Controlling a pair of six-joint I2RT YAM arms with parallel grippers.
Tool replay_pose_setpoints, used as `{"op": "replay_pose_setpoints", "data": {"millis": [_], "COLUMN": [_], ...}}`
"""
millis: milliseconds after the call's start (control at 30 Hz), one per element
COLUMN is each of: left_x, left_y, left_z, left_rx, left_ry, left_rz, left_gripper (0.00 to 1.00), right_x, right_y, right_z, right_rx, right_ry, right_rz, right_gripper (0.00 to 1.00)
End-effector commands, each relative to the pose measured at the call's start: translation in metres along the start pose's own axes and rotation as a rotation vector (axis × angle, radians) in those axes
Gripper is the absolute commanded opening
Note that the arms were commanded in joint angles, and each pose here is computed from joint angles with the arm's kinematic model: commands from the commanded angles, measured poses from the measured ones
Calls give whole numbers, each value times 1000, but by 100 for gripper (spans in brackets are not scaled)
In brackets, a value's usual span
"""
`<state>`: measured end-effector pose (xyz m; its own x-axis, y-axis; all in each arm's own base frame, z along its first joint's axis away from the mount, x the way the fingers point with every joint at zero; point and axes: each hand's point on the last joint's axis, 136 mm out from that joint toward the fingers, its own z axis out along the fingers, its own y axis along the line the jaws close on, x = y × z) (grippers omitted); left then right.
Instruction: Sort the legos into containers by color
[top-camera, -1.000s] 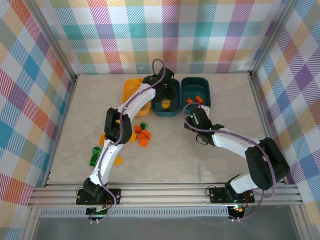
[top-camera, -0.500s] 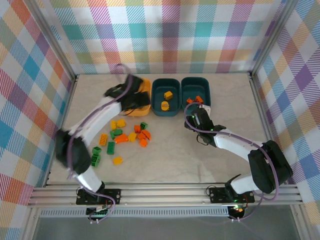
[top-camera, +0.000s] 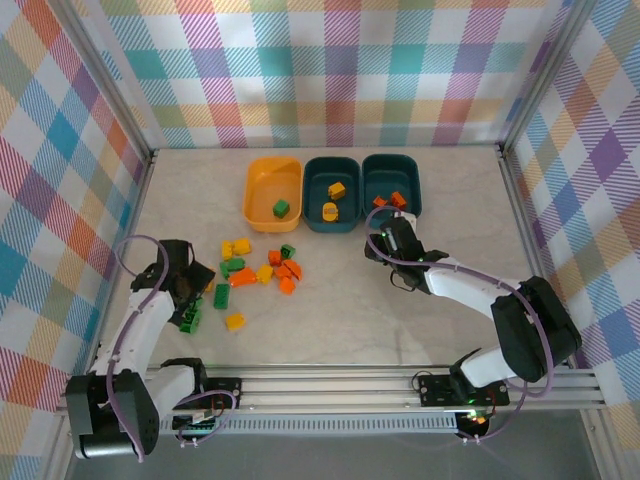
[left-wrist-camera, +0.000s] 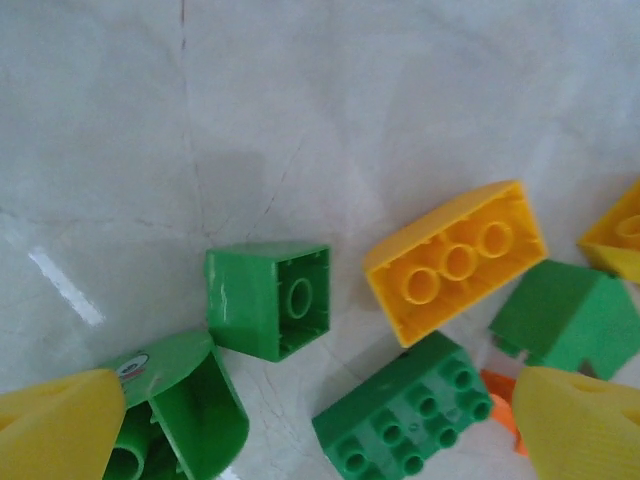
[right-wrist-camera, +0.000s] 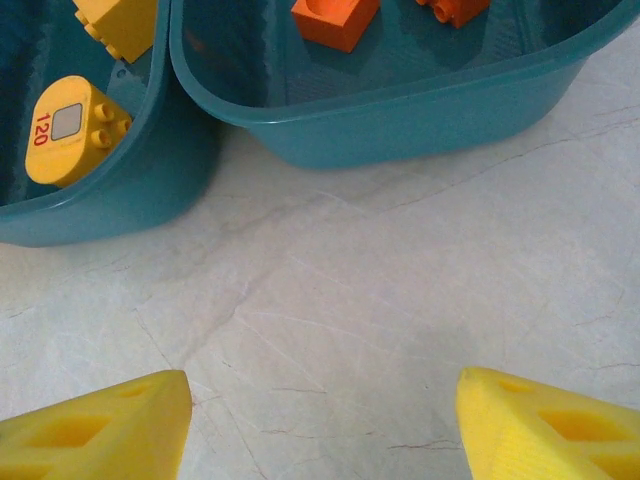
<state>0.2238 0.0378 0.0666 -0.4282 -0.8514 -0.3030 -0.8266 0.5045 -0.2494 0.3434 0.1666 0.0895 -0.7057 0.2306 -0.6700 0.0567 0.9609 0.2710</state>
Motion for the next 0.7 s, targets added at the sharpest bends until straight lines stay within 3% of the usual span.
{"op": "replay_pose_setpoints", "data": {"millis": [0,267,500,667], "left_x": [9,21,30,41], "left_y": [-8,-22,-28,-41], "left_z": [15,31,9,-9], "left_rx": [51,119,201,231], "left_ry": [68,136,123,99], "left_rz": [9,68,91,211], "left_gripper": [100,98,97,91], "right_x": [-3,-2,-1,0], "right_y": [10,10,11,11], "right_z": [1,2,4,5], "right_rx": [-31,-32,-30,-33], "right_ry": [-4,2,6,13], "right_rz": [20,17,12,13], "right_gripper": [70,70,70,70]}}
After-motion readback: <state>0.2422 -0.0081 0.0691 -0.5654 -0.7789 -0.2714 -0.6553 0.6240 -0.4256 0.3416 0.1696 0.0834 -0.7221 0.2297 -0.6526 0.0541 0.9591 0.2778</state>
